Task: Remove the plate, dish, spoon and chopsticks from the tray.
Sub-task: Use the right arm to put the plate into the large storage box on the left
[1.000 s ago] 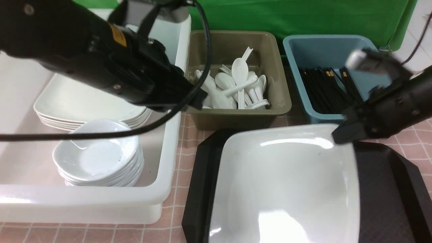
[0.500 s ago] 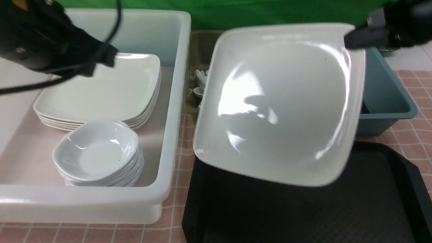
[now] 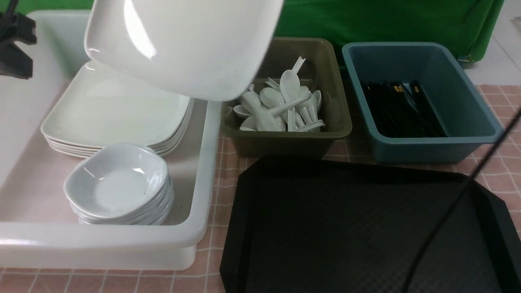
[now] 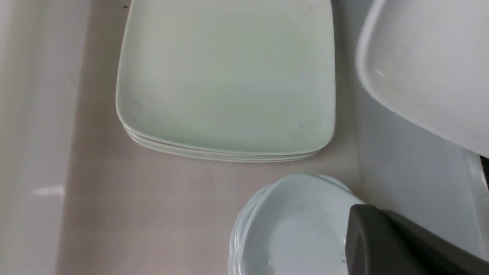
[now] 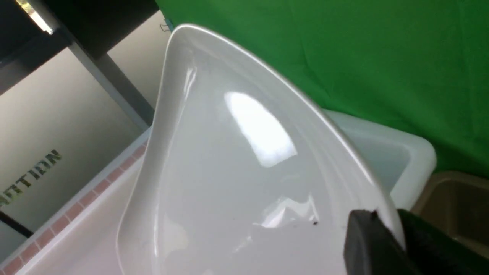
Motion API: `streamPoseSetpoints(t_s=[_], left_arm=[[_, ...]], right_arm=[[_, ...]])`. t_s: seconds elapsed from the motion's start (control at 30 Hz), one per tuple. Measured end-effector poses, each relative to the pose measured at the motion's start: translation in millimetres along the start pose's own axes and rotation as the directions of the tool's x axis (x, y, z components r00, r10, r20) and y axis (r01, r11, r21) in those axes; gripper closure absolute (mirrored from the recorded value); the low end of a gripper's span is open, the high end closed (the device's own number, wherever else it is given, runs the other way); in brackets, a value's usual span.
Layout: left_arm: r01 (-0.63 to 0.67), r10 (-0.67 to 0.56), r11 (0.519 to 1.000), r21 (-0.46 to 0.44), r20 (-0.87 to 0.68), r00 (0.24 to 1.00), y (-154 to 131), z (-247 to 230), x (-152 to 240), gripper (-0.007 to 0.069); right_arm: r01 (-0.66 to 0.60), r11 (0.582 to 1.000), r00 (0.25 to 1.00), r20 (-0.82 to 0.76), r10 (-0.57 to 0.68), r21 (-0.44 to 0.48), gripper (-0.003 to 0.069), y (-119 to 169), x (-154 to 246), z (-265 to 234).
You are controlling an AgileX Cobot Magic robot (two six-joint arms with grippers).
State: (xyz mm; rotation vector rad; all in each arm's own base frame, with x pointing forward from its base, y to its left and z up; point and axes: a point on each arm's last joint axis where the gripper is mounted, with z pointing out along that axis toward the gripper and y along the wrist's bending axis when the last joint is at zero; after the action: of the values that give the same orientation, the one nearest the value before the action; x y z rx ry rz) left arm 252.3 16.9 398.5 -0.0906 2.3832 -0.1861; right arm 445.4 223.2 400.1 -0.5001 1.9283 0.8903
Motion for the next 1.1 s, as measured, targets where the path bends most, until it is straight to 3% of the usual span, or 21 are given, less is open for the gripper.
streamPoseSetpoints(t_s=[0.17,0.47,0.7,0.83,0.97,1.1], left_arm=[[-0.009,0.009,1.0,0.0,0.01,1.0,-2.1,-11.0,3.0,0.0627],[-0.042,0.045,0.999,-0.026,0.126,0.991,-7.9,-51.5,9.7,0.0627],[-0.054,0.06,0.998,-0.04,0.162,0.985,-9.9,-66.7,14.2,0.0627],[-0.058,0.064,0.997,-0.043,0.169,0.983,-10.7,-71.4,16.1,0.0627],[-0.059,0.066,0.997,-0.045,0.178,0.982,-11.2,-76.2,18.1,0.0625],[-0.061,0.067,0.997,-0.044,0.174,0.982,-12.1,-79.8,20.6,0.0625]], right_arm=[[-0.02,1.0,1.0,0.005,0.02,0.001,0.058,-11.8,35.6,66.0],[0.003,1.0,0.998,0.056,-0.003,-0.006,0.058,-0.6,21.3,55.6],[0.006,0.999,0.999,0.053,-0.003,-0.052,0.058,26.3,25.8,63.6],[0.09,0.994,0.992,0.099,-0.083,-0.067,0.058,54.1,29.6,73.6],[0.172,0.985,0.969,0.185,-0.165,-0.022,0.058,75.2,34.1,86.7],[0.192,0.981,0.955,0.228,-0.192,0.024,0.058,71.3,45.0,103.7]])
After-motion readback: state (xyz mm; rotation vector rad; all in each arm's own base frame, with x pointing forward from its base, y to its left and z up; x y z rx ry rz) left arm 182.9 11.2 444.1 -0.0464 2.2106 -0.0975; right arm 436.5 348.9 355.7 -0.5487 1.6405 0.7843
